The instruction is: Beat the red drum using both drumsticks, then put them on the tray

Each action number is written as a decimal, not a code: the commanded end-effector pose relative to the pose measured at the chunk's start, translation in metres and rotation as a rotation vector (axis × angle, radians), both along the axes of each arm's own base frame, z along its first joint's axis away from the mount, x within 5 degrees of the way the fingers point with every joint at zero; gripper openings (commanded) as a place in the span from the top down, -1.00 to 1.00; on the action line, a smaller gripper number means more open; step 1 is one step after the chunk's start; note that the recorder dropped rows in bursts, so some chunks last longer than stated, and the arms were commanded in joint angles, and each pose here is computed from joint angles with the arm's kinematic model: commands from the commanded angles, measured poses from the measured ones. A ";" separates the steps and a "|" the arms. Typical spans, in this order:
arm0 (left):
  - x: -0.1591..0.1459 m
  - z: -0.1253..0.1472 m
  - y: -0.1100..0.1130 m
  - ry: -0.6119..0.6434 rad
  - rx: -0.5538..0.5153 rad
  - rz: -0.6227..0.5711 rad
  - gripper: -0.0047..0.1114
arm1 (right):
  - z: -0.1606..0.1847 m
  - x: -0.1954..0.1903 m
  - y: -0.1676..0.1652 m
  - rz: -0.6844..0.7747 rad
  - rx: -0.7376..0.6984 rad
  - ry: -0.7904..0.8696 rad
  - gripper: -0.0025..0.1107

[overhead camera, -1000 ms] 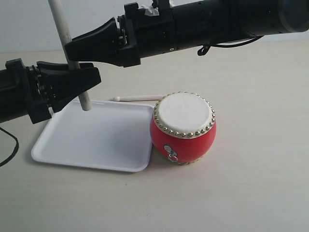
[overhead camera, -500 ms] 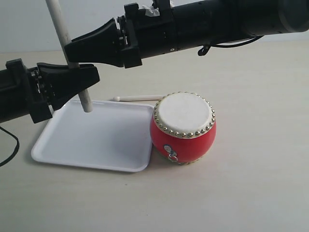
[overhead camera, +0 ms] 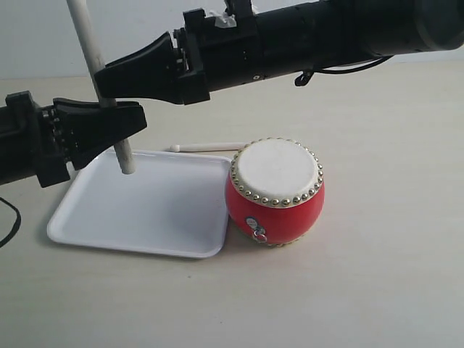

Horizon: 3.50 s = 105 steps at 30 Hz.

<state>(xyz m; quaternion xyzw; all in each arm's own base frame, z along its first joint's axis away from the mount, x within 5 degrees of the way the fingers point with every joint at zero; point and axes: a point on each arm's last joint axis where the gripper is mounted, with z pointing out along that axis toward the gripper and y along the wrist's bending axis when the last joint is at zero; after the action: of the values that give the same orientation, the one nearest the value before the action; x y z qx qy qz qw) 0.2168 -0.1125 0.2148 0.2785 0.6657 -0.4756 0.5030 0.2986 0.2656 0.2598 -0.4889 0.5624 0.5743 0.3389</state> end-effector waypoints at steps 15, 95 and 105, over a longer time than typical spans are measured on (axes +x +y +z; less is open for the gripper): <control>-0.007 0.006 0.001 -0.006 0.010 -0.053 0.92 | 0.002 0.003 -0.001 -0.027 0.018 0.002 0.30; 0.093 0.016 0.013 0.515 1.082 0.352 0.92 | -0.056 0.125 -0.006 -0.259 -1.170 -0.386 0.15; 0.094 0.017 0.013 0.501 1.083 0.358 0.92 | -0.084 0.141 -0.001 -0.164 -1.220 -0.477 0.15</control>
<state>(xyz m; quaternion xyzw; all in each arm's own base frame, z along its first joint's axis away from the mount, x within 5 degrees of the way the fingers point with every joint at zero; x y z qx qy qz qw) 0.3088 -0.0972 0.2291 0.2596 0.9479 -0.0302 0.1824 0.4381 0.2643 0.1746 -0.6454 0.7465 0.0080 0.1618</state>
